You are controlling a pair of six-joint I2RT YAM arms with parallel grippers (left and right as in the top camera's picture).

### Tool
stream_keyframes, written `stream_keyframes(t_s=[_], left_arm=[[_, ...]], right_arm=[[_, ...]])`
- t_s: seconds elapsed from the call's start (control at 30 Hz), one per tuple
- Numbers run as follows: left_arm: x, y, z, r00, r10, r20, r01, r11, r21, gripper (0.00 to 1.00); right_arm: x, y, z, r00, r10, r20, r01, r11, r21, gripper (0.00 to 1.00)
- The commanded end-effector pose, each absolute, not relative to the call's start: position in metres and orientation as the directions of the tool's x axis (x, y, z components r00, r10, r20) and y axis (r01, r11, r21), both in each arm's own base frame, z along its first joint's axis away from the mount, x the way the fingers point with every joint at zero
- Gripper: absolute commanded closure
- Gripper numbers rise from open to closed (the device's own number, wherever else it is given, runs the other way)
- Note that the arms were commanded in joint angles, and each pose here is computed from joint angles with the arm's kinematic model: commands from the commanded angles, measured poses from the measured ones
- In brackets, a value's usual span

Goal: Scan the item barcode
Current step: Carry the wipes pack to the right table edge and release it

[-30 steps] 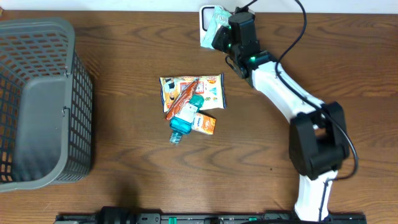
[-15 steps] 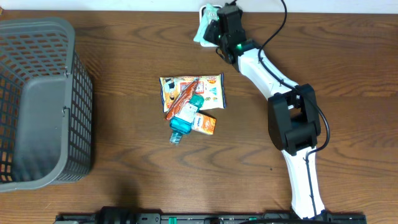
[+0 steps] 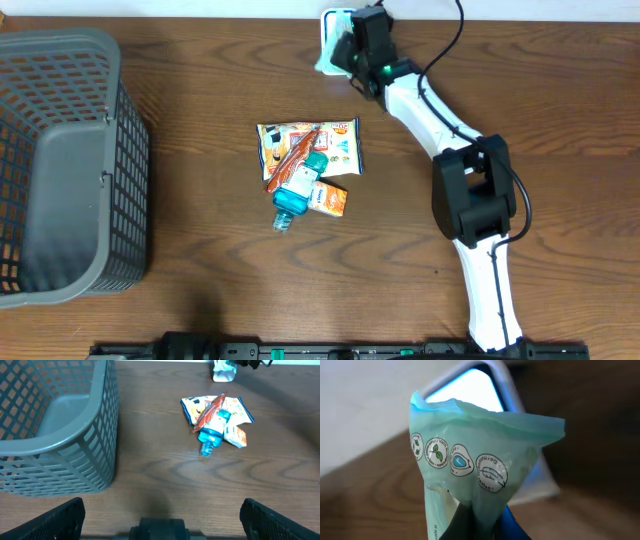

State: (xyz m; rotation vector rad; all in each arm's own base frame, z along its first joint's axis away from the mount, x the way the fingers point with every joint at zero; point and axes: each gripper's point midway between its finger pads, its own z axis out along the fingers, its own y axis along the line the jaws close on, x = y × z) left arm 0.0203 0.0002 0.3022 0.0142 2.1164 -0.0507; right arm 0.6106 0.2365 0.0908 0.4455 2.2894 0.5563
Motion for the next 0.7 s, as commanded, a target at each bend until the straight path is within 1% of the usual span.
stream_keyframes(t_s=[0.0, 0.07, 0.17, 0.3, 0.37, 0.47, 0.57, 0.67], left_arm=[[0.011, 0.0, 0.286, -0.587, -0.011, -0.809, 0.026, 0.999, -0.032, 0.01], [0.011, 0.0, 0.286, -0.587, -0.011, -0.809, 0.026, 0.999, -0.032, 0.01], [0.011, 0.0, 0.286, -0.587, -0.011, -0.809, 0.026, 0.999, -0.032, 0.01], [0.011, 0.0, 0.286, -0.587, -0.011, -0.809, 0.026, 0.999, -0.032, 0.01], [0.011, 0.0, 0.286, -0.587, -0.011, -0.809, 0.026, 0.999, -0.032, 0.01], [0.011, 0.0, 0.286, -0.587, -0.011, -0.809, 0.026, 0.999, -0.032, 0.01], [0.011, 0.0, 0.286, -0.587, -0.011, -0.809, 0.026, 0.999, -0.032, 0.01], [0.011, 0.0, 0.286, -0.587, -0.011, -0.809, 0.026, 0.999, -0.032, 0.01]], right_arm=[[0.614, 0.211, 0.138, -0.644, 0.443, -0.623, 0.144, 0.871, 0.47, 0.99], [0.603, 0.189, 0.154, -0.65, 0.438, -0.62, 0.187, 0.884, 0.429, 0.99], [0.58, 0.138, 0.18, -0.638, 0.455, -0.622, 0.306, 0.89, 0.337, 0.99], [0.549, 0.053, 0.212, -0.571, 0.468, -0.674, 0.502, 0.849, 0.165, 0.99], [0.531, 0.001, 0.222, -0.533, 0.464, -0.708, 0.613, 0.788, 0.055, 0.99], [0.506, -0.071, 0.227, -0.498, 0.457, -0.737, 0.741, 0.666, -0.088, 0.99], [0.481, -0.143, 0.22, -0.47, 0.472, -0.746, 0.831, 0.521, -0.193, 0.99], [0.457, -0.21, 0.197, -0.438, 0.534, -0.723, 0.885, 0.395, -0.245, 0.99]])
